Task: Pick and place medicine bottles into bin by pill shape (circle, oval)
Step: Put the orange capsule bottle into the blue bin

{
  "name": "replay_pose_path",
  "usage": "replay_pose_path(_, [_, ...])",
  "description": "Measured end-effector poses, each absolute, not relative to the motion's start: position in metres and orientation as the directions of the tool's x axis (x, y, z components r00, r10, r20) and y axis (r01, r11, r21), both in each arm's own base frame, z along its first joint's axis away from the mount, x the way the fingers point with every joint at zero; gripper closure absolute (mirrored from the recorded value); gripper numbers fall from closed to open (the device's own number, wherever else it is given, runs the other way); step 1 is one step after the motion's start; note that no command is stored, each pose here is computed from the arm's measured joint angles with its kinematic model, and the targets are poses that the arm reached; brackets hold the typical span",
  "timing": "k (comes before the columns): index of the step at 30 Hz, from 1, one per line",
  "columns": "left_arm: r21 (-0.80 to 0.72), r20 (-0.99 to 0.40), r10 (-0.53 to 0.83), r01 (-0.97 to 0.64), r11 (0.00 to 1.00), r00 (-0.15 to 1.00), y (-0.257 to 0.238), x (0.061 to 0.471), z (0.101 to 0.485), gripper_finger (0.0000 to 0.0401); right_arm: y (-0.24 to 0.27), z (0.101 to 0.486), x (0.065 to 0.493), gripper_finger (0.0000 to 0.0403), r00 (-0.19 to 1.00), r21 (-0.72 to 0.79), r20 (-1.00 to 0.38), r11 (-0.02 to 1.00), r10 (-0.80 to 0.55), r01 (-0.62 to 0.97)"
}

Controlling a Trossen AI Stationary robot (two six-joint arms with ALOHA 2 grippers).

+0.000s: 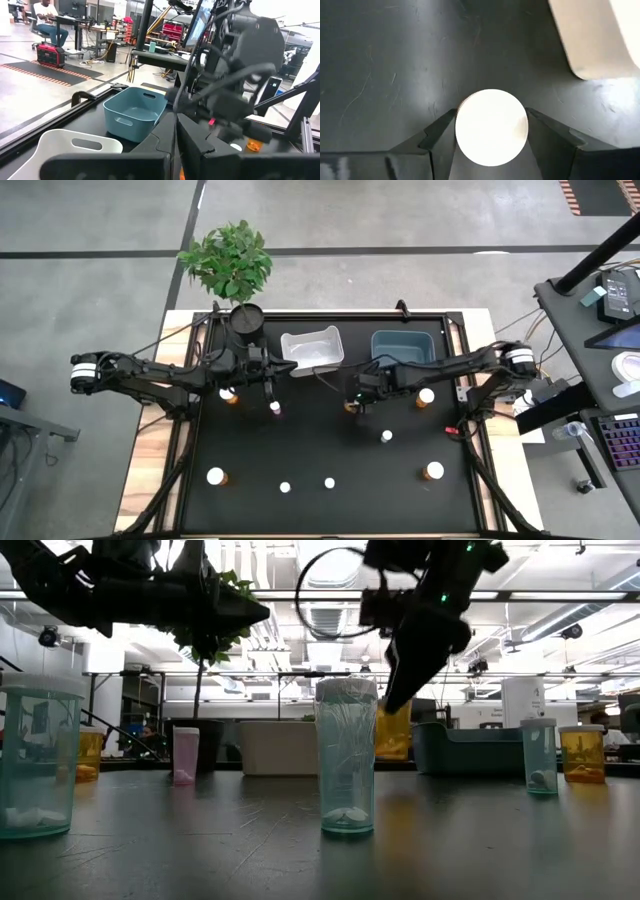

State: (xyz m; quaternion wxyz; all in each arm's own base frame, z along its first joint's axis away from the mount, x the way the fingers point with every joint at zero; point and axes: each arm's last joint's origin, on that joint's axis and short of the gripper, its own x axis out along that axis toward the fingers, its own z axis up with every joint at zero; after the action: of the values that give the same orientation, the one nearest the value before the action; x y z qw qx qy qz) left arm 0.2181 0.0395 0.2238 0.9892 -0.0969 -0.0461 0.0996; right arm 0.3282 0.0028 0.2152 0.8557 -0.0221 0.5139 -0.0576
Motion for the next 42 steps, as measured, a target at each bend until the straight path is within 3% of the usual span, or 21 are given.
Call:
replay_pose_path(10, [-0.203, 0.079, 0.207, -0.187, 0.961, 0.975, 0.04, 0.218, 0.225, 0.0401, -0.035, 0.278, 0.274, 0.02, 0.476, -0.184, -0.824, 0.94, -0.307, 0.289])
replay_pose_path(17, [-0.203, 0.105, 0.208, -0.183, 0.962, 0.973, 0.04, 0.218, 0.227, 0.0401, -0.084, 0.293, 0.241, 0.02, 0.427, -0.193, -0.81, 0.871, -0.401, 0.451])
replay_pose_path(28, [-0.205, 0.107, 0.218, -0.193, 0.96, 0.97, 0.04, 0.218, 0.227, 0.0401, -0.136, 0.253, 0.229, 0.02, 0.359, -0.187, -0.841, 0.84, -0.405, 0.51])
replay_pose_path(42, [-0.206, 0.109, 0.234, -0.208, 0.956, 0.966, 0.04, 0.218, 0.227, 0.0401, -0.15, 0.206, 0.245, 0.02, 0.277, -0.202, -0.889, 0.855, -0.364, 0.478])
